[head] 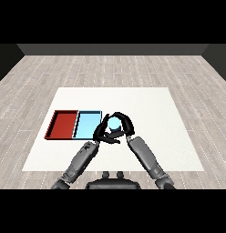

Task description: Pick the blue can and put it in the blue box

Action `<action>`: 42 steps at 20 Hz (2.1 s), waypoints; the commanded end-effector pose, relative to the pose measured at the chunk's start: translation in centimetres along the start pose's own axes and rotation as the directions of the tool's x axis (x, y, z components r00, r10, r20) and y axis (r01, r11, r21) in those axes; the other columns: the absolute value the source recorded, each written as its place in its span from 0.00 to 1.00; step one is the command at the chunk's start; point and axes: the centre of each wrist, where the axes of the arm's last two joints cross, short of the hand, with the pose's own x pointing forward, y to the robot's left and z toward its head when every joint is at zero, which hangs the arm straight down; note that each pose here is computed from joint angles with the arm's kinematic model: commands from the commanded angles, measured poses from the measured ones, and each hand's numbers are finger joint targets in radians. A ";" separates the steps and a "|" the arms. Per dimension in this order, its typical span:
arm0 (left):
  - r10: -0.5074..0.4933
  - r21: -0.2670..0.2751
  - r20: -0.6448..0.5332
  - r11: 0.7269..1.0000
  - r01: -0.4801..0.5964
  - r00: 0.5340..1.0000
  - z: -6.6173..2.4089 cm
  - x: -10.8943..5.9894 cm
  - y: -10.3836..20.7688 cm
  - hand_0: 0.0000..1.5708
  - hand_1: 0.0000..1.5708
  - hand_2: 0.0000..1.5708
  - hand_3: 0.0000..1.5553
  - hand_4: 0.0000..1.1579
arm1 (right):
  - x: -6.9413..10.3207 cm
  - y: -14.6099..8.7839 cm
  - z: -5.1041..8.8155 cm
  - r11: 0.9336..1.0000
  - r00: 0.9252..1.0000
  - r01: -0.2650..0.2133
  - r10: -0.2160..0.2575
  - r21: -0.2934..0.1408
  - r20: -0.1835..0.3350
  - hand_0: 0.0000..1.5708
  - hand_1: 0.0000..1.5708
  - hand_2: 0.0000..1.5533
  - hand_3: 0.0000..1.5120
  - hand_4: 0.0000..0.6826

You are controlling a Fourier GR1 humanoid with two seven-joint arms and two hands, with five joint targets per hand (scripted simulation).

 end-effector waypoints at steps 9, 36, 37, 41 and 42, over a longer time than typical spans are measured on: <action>0.006 -0.043 0.009 0.999 -0.005 1.000 -0.64 0.2 0.0 0.00 0.00 0.00 0.00 0.00 | -1.7 1.0 -0.9 0.998 0.999 0.026 -0.025 0.056 -0.020 0.92 0.92 0.94 0.93 0.84; -0.220 0.077 -0.011 0.972 0.220 0.975 -2.10 -1.3 -2.8 0.54 0.54 0.56 0.36 0.57 | 0.3 1.8 -0.2 0.990 0.995 0.095 -0.095 0.100 -0.008 0.94 0.94 0.94 0.93 0.86; -0.199 0.076 0.002 0.977 0.198 0.980 -1.52 -1.3 -4.0 0.40 0.40 0.43 0.23 0.56 | 0.7 3.4 0.1 0.991 0.995 0.099 -0.098 0.092 -0.017 0.94 0.94 0.94 0.93 0.87; -0.152 0.155 -0.065 0.975 0.161 0.986 -2.29 1.5 -3.1 0.58 0.58 0.57 0.41 0.54 | -1.3 3.9 1.7 0.993 0.996 0.090 -0.090 0.073 -0.001 0.93 0.93 0.94 0.93 0.85; -0.114 0.162 -0.029 0.980 0.117 0.993 -3.12 0.5 -2.6 0.92 0.92 0.86 0.67 0.54 | -0.4 2.5 1.4 0.994 0.995 0.101 -0.101 0.052 -0.004 0.93 0.93 0.93 0.93 0.84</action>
